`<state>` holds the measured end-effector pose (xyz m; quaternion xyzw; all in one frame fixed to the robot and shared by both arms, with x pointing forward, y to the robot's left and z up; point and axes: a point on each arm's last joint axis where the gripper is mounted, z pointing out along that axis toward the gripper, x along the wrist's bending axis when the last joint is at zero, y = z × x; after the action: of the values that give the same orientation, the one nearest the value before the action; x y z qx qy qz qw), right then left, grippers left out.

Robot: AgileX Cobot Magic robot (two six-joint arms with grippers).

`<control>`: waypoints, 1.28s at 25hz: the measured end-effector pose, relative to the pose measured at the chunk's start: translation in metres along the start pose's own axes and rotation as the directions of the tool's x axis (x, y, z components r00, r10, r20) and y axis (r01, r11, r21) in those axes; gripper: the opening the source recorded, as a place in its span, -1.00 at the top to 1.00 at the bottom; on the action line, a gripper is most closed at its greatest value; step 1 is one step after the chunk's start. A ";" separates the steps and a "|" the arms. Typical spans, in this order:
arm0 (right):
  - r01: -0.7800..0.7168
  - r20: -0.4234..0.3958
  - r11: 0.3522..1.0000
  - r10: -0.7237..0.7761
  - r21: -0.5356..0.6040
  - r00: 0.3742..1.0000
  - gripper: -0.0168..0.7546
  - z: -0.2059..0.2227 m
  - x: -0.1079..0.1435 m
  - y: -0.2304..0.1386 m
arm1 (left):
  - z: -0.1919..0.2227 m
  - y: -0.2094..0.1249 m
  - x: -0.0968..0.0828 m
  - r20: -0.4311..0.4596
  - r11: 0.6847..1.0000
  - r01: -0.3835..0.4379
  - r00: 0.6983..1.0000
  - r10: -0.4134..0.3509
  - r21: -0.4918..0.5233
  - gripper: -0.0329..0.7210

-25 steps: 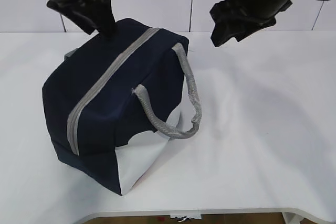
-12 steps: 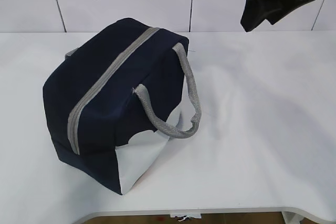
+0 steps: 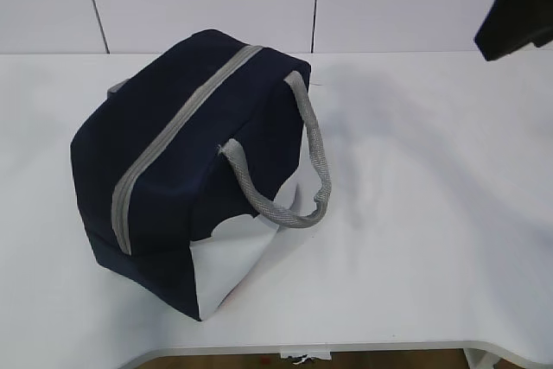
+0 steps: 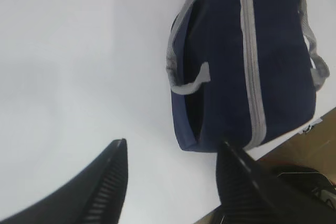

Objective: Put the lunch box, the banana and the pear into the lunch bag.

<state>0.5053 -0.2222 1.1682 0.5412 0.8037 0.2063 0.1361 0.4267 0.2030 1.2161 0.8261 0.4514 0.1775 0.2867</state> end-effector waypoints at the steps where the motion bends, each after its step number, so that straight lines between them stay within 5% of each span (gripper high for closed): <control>1: -0.003 0.002 1.000 0.003 -0.007 1.000 -0.17 -0.006 0.001 -0.008 | -0.011 -0.011 -0.001 -0.003 1.000 -0.001 1.000 0.001 -0.017 -0.18; 10: -0.028 -0.008 0.992 0.027 -0.124 1.000 -0.15 -0.062 0.015 -0.085 | -0.081 -0.102 -0.011 -0.022 0.980 -0.009 1.000 0.005 -0.200 -0.18; 18: -0.023 -0.017 0.955 0.019 -0.295 1.000 -0.15 -0.104 0.028 -0.156 | -0.117 -0.176 -0.019 -0.040 0.927 -0.019 0.999 0.004 -0.375 -0.18; 32: -0.009 0.005 0.912 0.012 -0.410 1.000 -0.15 -0.080 0.039 -0.272 | -0.074 -0.257 -0.030 0.016 0.901 0.000 1.000 0.008 -0.434 -0.10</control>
<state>0.2339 -0.2908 1.1083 0.5056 0.7392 0.3691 0.2484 0.2045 0.3105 1.1096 0.7441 0.3961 0.2669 0.4671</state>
